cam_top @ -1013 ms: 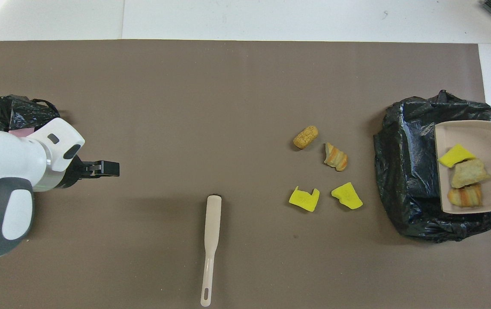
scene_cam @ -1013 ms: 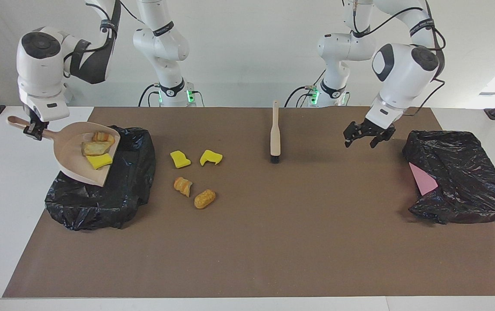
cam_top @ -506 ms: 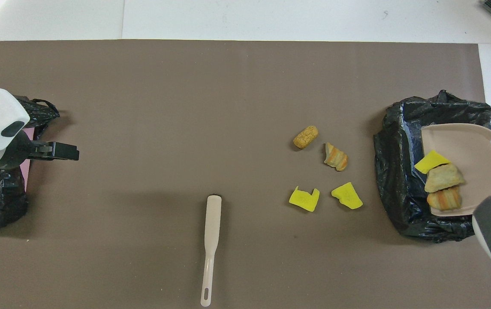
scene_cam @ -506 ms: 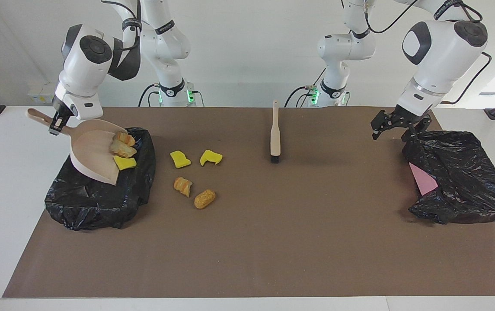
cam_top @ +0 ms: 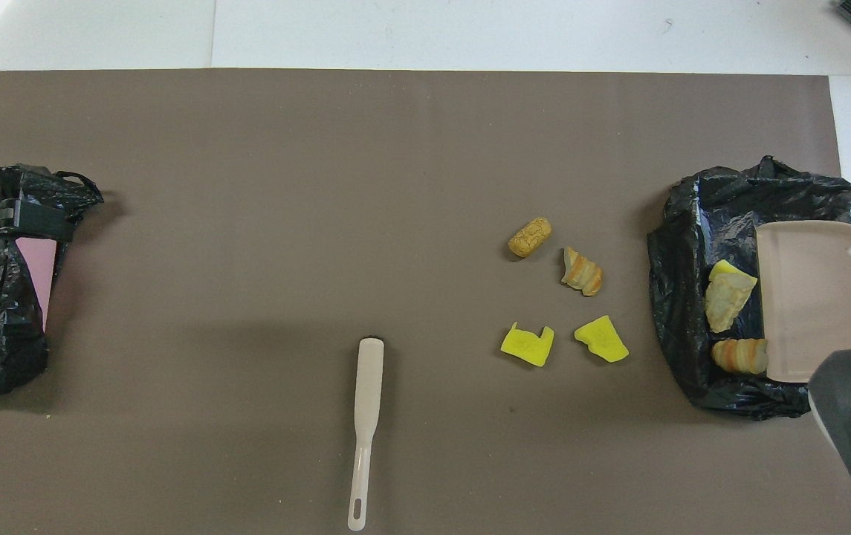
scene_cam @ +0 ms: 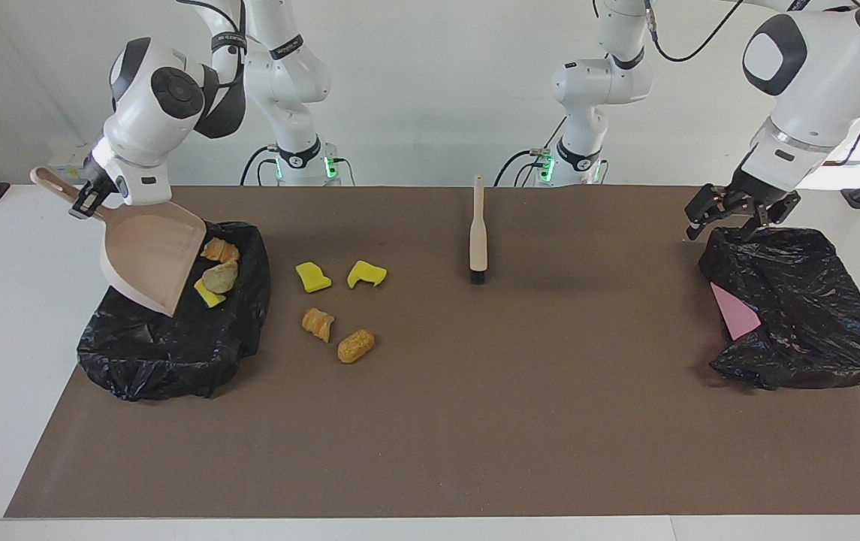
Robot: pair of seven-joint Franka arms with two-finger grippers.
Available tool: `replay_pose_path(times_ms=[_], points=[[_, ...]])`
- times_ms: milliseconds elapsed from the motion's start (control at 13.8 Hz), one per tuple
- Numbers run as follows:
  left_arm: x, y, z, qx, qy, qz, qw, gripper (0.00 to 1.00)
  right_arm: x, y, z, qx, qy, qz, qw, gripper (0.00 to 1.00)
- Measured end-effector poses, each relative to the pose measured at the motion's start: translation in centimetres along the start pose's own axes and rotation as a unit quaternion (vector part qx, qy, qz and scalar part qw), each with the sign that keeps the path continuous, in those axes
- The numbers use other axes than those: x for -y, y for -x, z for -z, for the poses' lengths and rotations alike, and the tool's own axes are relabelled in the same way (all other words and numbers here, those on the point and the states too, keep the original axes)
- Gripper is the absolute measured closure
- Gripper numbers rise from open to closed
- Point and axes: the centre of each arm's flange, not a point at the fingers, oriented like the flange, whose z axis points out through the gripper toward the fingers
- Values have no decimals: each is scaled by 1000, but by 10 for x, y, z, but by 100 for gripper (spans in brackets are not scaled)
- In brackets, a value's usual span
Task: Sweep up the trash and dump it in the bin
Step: 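Tip the dustpan over the bag with the right gripper while the left gripper withdraws, then bring the emptied dustpan back to the table center with the right gripper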
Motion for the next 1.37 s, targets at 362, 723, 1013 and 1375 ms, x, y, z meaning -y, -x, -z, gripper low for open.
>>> replay_pose_path(times_ms=[362,723,1013,1375], points=[[-18,0,-1,12,-2,-18,1000,0,-13,11,67,18,44,-8,999,69],[-41,4,0,29,-16,-42,999,0,-35,-20,132,-35,62,-21,997,69],[-44,5,1,31,-16,-45,998,0,-52,-64,168,-116,33,-127,984,69],[-45,6,0,34,-16,-45,998,0,-64,-168,244,-172,-58,-281,942,69]])
